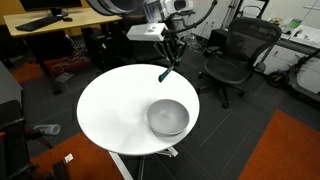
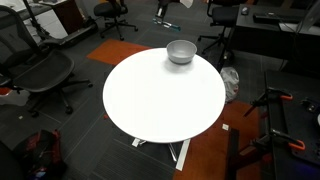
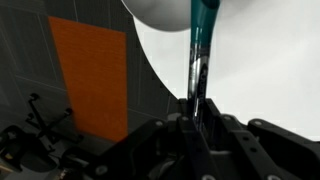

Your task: Put the marker inside the grey bowl

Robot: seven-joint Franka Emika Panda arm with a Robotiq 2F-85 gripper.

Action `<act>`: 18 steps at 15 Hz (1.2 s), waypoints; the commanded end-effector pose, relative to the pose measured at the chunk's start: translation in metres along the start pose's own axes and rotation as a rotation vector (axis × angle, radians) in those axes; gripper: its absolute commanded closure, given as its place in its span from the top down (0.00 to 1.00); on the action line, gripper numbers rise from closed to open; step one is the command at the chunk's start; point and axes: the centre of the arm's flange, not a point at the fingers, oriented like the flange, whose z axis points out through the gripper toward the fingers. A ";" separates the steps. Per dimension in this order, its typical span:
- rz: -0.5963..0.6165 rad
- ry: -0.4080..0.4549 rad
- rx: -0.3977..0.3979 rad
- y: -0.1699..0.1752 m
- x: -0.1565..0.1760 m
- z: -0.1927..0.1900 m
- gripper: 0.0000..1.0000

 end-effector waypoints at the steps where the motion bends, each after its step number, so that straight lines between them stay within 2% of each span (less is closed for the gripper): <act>1: 0.101 -0.030 -0.031 0.031 0.002 0.010 0.05; 8: 0.221 -0.133 -0.022 0.070 -0.011 0.061 0.05; 13: 0.270 -0.204 0.007 0.075 -0.021 0.099 0.05; 18: 0.296 -0.239 0.029 0.068 -0.033 0.113 0.05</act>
